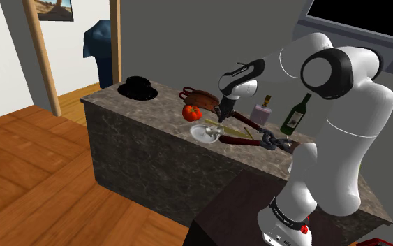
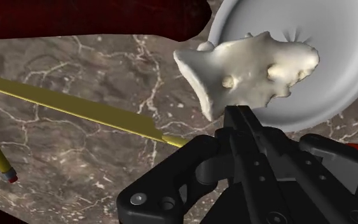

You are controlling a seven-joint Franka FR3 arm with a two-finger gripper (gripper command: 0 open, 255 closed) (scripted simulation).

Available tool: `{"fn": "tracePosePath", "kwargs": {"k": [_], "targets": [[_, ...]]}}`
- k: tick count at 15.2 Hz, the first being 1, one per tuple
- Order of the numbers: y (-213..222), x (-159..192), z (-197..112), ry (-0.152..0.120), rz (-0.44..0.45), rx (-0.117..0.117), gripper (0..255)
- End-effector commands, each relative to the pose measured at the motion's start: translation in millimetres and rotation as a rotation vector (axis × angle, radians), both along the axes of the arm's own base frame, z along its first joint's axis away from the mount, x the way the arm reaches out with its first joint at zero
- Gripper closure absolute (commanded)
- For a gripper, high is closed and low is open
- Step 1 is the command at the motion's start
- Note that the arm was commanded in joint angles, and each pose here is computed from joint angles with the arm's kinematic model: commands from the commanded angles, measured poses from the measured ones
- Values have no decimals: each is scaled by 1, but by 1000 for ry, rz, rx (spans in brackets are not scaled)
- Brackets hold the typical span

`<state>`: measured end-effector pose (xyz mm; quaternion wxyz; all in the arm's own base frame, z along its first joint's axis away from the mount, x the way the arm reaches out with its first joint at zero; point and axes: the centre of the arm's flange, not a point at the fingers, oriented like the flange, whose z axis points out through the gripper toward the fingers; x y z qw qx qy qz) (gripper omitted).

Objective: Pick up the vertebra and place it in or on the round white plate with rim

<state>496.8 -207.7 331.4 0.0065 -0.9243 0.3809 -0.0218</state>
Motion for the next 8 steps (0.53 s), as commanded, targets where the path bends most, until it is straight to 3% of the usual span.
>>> {"fn": "tracePosePath", "kwargs": {"k": [1, 7, 8], "targets": [[0, 0, 0, 0, 0, 0, 0], [90, -28, -44, -292, -756, -9, 0], [91, -28, -45, -295, -764, -10, 0]]}}
